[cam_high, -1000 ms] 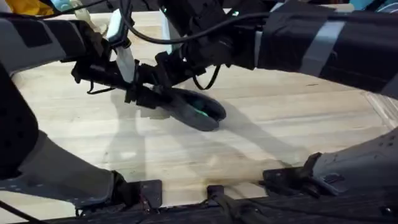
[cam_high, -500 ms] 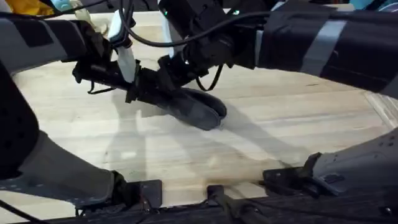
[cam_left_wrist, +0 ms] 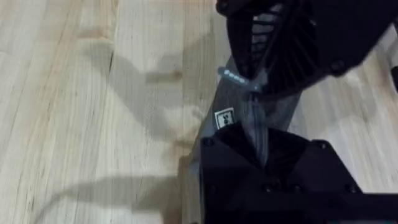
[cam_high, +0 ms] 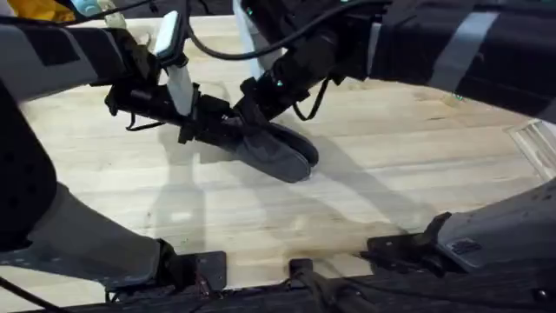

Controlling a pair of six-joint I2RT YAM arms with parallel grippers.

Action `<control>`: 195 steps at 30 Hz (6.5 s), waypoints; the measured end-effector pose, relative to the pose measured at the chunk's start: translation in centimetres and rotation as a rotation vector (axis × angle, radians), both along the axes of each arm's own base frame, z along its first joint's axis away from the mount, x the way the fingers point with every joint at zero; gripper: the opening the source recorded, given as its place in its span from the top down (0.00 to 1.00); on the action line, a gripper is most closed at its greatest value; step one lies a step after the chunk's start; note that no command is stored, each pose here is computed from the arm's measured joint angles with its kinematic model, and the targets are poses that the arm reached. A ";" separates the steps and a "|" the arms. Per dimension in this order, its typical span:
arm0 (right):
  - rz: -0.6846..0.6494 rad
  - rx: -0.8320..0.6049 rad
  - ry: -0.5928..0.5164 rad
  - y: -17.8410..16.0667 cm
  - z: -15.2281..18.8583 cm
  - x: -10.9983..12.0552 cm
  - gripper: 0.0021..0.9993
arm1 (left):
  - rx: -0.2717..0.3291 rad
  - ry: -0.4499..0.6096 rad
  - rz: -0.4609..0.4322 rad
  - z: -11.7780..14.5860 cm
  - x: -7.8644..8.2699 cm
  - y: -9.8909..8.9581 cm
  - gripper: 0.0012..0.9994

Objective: Unzip the bag, pick up the pens from the table one at a time and place them inside, then zip the bag closed.

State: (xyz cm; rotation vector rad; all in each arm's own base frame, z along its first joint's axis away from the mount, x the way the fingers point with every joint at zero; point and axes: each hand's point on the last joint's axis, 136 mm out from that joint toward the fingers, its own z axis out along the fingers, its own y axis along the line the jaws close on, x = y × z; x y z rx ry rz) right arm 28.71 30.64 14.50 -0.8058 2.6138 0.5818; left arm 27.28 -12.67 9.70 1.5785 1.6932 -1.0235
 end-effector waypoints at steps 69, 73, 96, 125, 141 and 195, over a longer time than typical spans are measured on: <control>-0.297 -0.017 -0.090 -12.2 10.0 -0.4 0.00 | -0.015 0.027 0.019 -0.3 0.1 0.2 0.96; -0.369 0.016 -0.062 -12.1 10.1 -0.2 0.00 | -0.015 0.027 0.019 -0.3 0.1 0.2 0.96; -0.486 0.039 0.069 -9.6 7.8 -0.1 0.00 | -0.013 0.026 0.018 -0.3 0.1 0.3 0.45; -0.641 0.056 0.243 -4.9 3.9 -0.5 0.00 | 0.068 -0.122 0.280 5.5 3.2 9.6 0.00; -0.762 0.081 0.323 -2.8 1.7 0.1 0.00 | 0.094 -0.266 0.212 5.6 2.3 11.6 0.01; -0.783 -0.078 0.410 -1.9 -3.5 -1.7 0.97 | 0.096 -0.283 0.199 5.6 2.2 11.6 0.01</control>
